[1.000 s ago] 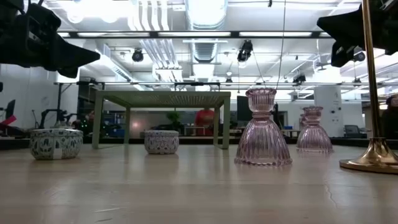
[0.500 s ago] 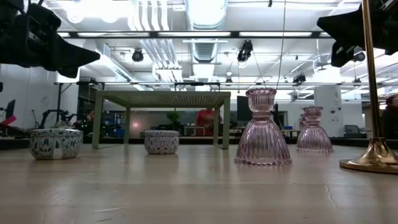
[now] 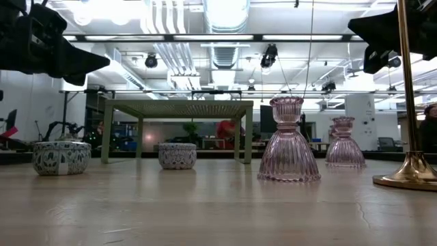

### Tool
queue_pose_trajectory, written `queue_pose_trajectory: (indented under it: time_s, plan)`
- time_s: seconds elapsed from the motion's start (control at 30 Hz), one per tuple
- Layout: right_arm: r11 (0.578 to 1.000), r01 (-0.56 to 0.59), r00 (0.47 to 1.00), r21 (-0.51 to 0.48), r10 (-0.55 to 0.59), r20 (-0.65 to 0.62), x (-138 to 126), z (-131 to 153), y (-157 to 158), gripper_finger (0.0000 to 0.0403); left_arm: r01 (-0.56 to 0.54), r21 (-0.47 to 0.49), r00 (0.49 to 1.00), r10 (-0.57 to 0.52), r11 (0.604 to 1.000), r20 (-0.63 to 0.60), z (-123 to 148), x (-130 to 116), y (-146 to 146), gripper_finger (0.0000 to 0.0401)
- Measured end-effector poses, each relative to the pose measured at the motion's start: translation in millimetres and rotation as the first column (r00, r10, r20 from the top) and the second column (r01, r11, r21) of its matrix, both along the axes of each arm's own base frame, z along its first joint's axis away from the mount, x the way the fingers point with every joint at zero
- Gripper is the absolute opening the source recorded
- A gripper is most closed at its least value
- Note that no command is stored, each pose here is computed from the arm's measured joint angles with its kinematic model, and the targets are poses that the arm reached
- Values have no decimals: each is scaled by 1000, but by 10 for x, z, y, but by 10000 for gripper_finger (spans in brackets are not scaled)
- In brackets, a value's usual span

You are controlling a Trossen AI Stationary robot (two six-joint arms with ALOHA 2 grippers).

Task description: Pick & Place candle stick holders

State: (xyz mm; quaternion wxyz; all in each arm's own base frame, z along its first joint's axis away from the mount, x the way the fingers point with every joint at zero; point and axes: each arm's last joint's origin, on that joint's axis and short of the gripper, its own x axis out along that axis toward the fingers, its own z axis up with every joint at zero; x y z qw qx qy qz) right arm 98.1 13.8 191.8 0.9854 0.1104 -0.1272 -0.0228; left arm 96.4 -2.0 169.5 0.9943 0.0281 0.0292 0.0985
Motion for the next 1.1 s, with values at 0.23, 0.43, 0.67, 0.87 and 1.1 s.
queue_pose_trajectory:
  time_s: [0.23,0.43,0.67,0.87,1.1]
  plan:
    - [1000,-1,1000,0,1,1,0,2,0,8,0,0,1000,0,1000,0,0,0,0,14]
    - [1000,0,1000,2,0,10,-3,10,0,8,0,0,1000,0,1000,0,0,0,0,14]
    - [995,-30,996,99,21,88,-22,75,-5,8,0,0,1000,0,1000,0,0,0,0,14]
    - [997,5,997,77,-11,77,-10,71,-11,8,0,0,1000,0,1000,0,0,0,0,14]
    - [986,111,992,122,-103,-72,91,-63,-19,9,0,0,1000,0,1000,0,0,0,0,14]
